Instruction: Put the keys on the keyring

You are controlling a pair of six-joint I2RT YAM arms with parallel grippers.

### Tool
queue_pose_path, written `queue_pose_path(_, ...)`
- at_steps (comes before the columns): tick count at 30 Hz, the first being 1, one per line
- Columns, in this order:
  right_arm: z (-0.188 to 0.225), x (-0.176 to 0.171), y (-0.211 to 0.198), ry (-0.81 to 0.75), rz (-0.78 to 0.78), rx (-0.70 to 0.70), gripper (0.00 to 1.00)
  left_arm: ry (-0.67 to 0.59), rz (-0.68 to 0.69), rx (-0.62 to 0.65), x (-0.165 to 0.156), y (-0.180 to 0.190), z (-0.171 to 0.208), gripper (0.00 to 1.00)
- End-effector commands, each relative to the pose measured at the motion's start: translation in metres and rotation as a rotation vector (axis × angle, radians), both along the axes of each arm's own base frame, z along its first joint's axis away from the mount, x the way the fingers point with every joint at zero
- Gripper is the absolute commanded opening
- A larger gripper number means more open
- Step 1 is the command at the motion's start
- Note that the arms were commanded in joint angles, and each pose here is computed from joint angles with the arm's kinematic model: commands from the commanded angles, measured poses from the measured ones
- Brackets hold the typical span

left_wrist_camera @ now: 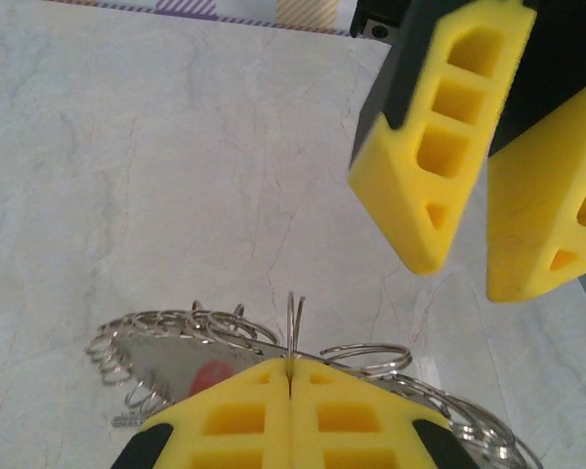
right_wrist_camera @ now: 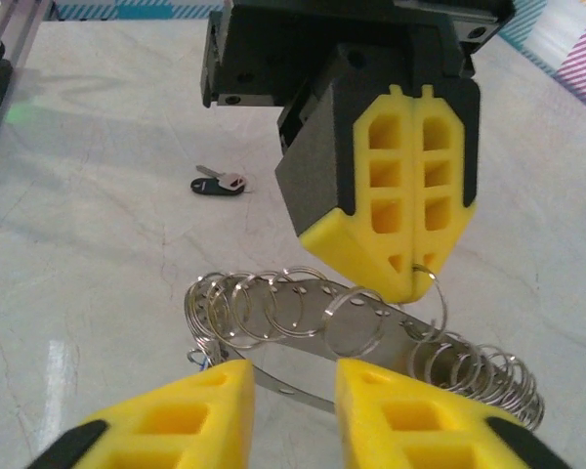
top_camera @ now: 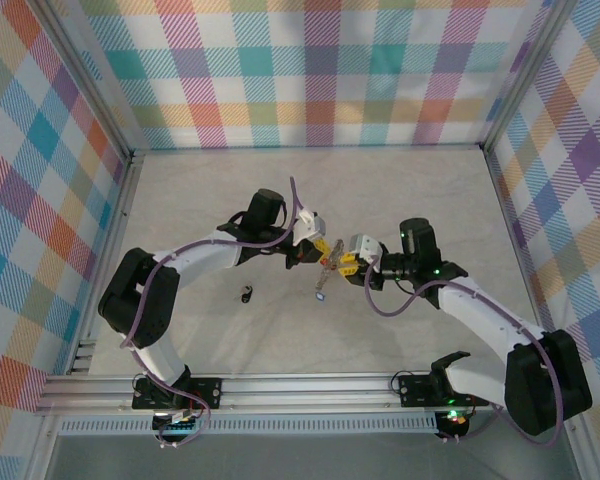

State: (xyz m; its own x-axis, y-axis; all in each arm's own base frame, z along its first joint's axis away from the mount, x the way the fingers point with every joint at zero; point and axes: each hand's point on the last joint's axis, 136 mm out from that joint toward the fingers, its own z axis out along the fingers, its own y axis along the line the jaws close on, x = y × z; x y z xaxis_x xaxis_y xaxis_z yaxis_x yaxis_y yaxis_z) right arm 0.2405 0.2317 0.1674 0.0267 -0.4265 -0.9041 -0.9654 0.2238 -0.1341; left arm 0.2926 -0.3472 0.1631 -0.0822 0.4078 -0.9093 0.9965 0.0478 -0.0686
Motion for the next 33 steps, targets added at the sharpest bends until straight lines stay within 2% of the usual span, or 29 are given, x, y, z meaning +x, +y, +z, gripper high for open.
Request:
queue_pose_path(1, 0.004, 0.008, -0.003, -0.045, -0.035, 0.023, 0.32, -0.068, -0.049, -0.078, -0.009, -0.002, 0.030, 0.00)
queue_pose_path(12, 0.010, 0.030, 0.006, -0.015, -0.067, 0.084, 0.28, -0.075, -0.082, -0.106, -0.016, -0.003, 0.038, 0.00)
queue_pose_path(20, 0.010, 0.039, 0.006, -0.032, -0.098, 0.100, 0.29, -0.070, -0.096, -0.113, -0.019, -0.003, 0.038, 0.00)
queue_pose_path(33, 0.013, 0.030, 0.014, -0.016, -0.021, 0.137, 0.22, -0.072, -0.107, -0.120, -0.018, -0.008, 0.041, 0.00)
